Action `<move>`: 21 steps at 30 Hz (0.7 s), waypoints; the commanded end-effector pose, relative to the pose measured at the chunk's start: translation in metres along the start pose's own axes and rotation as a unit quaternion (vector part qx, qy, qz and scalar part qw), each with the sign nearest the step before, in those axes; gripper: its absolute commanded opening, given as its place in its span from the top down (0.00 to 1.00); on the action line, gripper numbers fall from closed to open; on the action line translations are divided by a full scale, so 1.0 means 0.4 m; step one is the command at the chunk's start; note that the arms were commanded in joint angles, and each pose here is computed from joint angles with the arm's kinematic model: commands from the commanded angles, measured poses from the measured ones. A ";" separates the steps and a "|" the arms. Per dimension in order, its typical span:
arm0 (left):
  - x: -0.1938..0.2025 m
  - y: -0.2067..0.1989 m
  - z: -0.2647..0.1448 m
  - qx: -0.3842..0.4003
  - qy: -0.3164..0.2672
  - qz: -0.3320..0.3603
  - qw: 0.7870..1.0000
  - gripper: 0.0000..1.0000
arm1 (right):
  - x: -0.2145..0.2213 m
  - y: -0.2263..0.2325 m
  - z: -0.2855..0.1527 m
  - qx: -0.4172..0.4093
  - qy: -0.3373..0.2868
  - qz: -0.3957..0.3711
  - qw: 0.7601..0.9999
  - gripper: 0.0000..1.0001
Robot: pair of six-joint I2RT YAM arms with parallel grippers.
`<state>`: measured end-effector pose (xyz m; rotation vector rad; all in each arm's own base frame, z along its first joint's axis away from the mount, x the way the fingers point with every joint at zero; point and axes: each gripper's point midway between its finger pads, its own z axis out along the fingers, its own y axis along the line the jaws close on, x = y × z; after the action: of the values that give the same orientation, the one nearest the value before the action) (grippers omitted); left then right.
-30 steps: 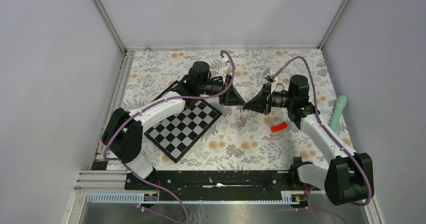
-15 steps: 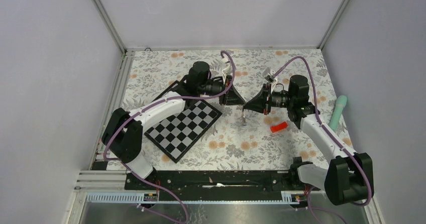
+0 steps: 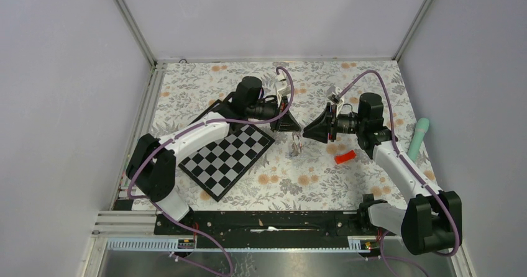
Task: Put the keys on the keyring
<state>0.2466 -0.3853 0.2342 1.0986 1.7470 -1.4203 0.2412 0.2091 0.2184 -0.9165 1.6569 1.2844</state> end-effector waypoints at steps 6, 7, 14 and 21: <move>-0.089 -0.045 -0.031 0.008 -0.029 0.078 0.996 1.00 | -0.067 0.012 -0.021 0.004 -0.015 -0.055 0.998 0.54; -0.088 -0.047 -0.033 0.009 -0.027 0.083 0.996 1.00 | -0.068 0.010 -0.022 0.006 -0.016 -0.055 0.998 0.51; -0.086 -0.042 -0.062 -0.017 -0.009 0.134 0.991 1.00 | -0.080 -0.022 -0.026 0.045 -0.010 -0.060 0.997 0.34; -0.074 -0.040 -0.122 -0.049 0.019 0.190 0.980 1.00 | -0.114 -0.121 -0.027 0.131 -0.005 -0.052 0.990 0.19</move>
<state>0.2418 -0.3595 0.2395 1.2702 1.6644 -1.2212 0.2676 0.1976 0.2314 -0.8749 1.6836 1.1223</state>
